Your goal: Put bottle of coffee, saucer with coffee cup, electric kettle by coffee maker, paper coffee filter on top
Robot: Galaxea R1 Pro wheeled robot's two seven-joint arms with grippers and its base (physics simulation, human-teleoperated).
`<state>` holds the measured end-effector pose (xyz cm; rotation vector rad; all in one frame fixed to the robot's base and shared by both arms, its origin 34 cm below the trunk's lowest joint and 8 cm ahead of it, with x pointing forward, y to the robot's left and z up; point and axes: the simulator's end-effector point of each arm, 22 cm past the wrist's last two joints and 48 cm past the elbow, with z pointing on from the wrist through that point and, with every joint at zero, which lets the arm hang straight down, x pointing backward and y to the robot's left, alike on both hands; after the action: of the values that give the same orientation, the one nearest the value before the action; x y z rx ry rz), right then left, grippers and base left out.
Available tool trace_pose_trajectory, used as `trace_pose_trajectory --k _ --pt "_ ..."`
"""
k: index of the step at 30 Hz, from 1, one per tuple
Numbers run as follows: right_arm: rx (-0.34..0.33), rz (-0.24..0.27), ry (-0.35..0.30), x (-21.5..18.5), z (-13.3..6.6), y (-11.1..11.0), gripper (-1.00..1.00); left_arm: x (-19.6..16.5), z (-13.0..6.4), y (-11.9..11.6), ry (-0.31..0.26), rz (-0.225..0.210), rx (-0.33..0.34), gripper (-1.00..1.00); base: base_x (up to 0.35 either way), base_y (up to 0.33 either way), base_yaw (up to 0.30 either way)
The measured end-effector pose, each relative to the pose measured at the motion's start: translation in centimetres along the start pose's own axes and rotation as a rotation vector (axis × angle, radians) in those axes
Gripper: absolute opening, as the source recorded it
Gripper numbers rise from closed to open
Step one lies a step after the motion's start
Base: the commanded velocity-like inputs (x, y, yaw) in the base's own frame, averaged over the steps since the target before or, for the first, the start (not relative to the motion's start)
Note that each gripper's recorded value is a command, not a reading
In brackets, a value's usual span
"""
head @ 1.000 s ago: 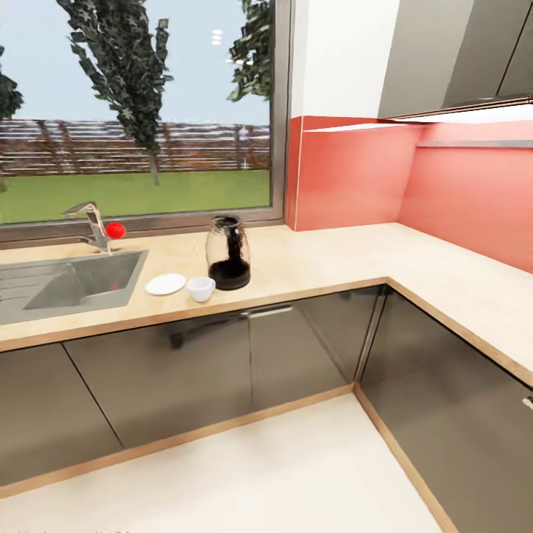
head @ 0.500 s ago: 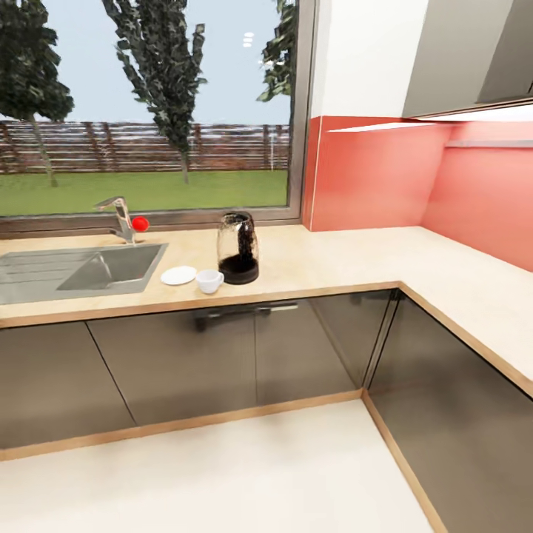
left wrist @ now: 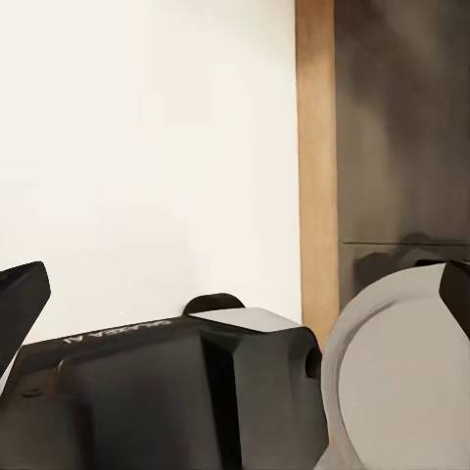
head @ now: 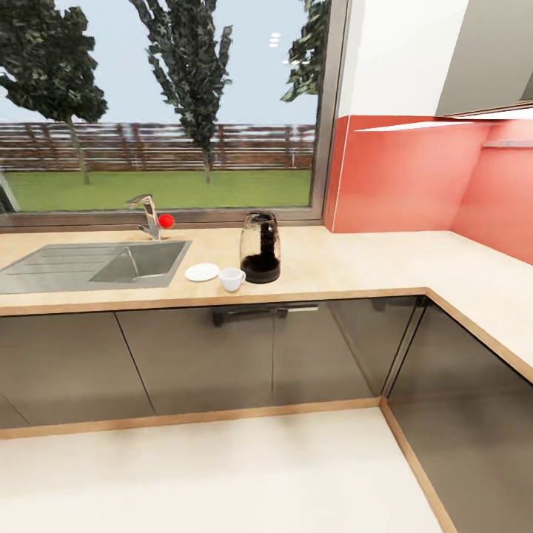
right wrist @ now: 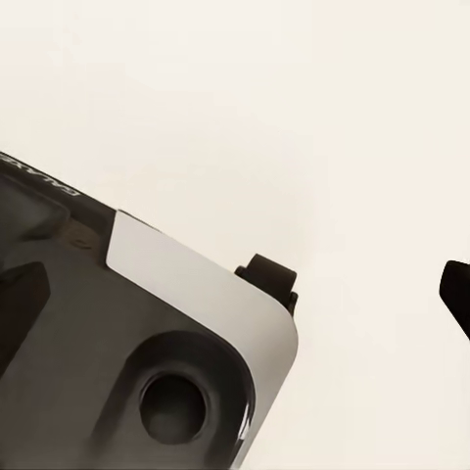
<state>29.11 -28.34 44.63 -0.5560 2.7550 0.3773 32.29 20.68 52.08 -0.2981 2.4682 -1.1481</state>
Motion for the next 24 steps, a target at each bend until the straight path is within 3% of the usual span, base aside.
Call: trace_pose_trajectory --k 11,12,13,16,17,24 --pt "0.007 0.012 -0.006 -0.2 0.0 -0.3 1.00 0.0 0.0 0.0 0.000 -0.002 -0.001 1.00 0.000 0.000 0.003" --pt "0.005 -0.018 -0.106 -5.7 0.7 -0.8 1.00 0.0 0.0 1.2 -0.002 -0.002 -0.053 1.00 0.000 0.000 0.000" --pt "-0.006 -0.054 -0.230 -12.7 1.2 -0.4 1.00 -0.1 -0.1 1.3 -0.002 -0.002 -0.060 1.00 0.000 0.000 0.000" --pt "0.015 -0.084 -0.342 -18.8 0.9 -0.2 1.00 -0.1 0.0 1.5 -0.002 -0.001 -0.067 1.00 0.000 0.000 0.000" --pt "0.010 -0.102 -0.419 -22.9 0.4 0.6 1.00 0.0 -0.1 1.5 -0.001 -0.002 -0.068 1.00 0.000 0.000 0.000" --pt "-0.060 -0.140 -0.549 -32.2 -1.9 4.9 1.00 0.0 -0.1 1.5 -0.002 -0.002 -0.070 1.00 0.000 0.000 0.000"
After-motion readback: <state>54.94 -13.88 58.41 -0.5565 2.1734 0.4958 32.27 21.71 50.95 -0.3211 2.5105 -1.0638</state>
